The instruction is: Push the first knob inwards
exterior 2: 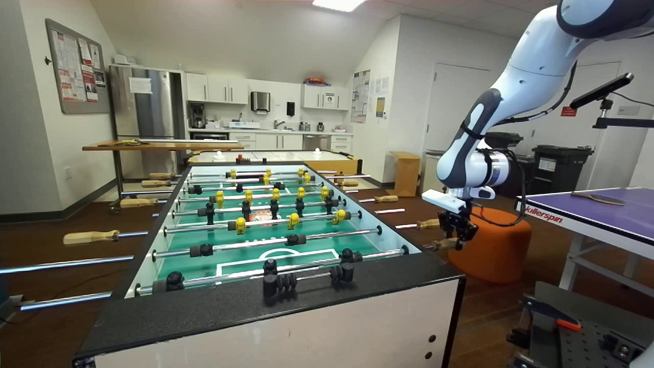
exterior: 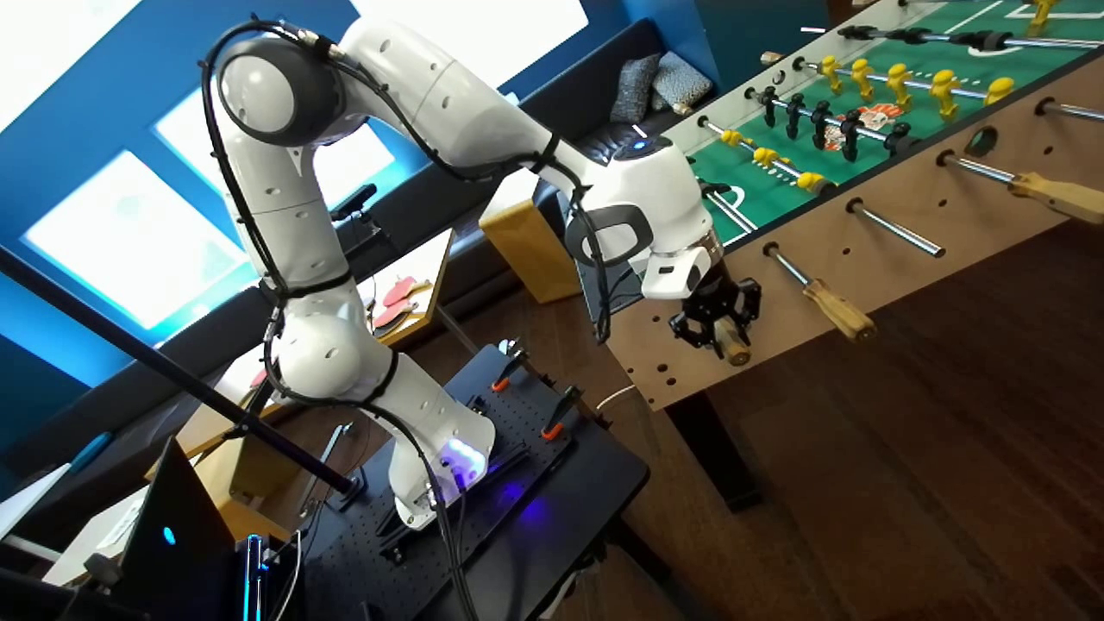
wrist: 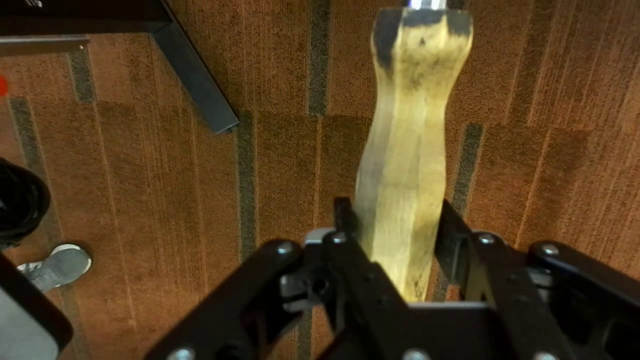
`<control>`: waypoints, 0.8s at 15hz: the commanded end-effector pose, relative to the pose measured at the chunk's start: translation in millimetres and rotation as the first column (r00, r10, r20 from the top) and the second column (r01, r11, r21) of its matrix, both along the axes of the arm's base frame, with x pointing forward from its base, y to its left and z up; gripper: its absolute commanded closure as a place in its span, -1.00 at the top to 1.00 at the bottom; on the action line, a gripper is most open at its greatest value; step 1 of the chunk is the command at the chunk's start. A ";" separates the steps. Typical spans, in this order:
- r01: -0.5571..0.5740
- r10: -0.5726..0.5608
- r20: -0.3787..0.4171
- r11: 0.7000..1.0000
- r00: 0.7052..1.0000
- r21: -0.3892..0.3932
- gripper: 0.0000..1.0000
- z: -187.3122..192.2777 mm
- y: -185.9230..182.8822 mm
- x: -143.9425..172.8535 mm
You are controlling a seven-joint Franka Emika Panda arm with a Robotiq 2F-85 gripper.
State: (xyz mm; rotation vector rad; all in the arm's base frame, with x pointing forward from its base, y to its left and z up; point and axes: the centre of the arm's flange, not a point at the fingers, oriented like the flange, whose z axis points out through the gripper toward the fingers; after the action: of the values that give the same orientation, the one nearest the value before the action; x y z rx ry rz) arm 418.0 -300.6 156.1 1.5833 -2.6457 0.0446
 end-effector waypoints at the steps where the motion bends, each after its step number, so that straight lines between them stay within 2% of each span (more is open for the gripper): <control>1: -0.079 0.079 0.056 0.997 0.995 -0.003 -0.67 27.4 28.2 22.0; 9: -0.080 0.080 0.068 0.997 0.994 -0.003 -0.67 30.5 41.5 27.2; 11: -0.094 0.095 0.055 0.996 0.994 -0.006 0.34 32.5 41.9 24.3; 12: -0.120 0.120 0.054 0.993 0.991 -0.011 0.37 36.6 44.5 23.0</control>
State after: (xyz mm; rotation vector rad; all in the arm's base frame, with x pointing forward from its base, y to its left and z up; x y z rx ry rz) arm 433.9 -274.1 157.9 1.6358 -2.6173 0.0454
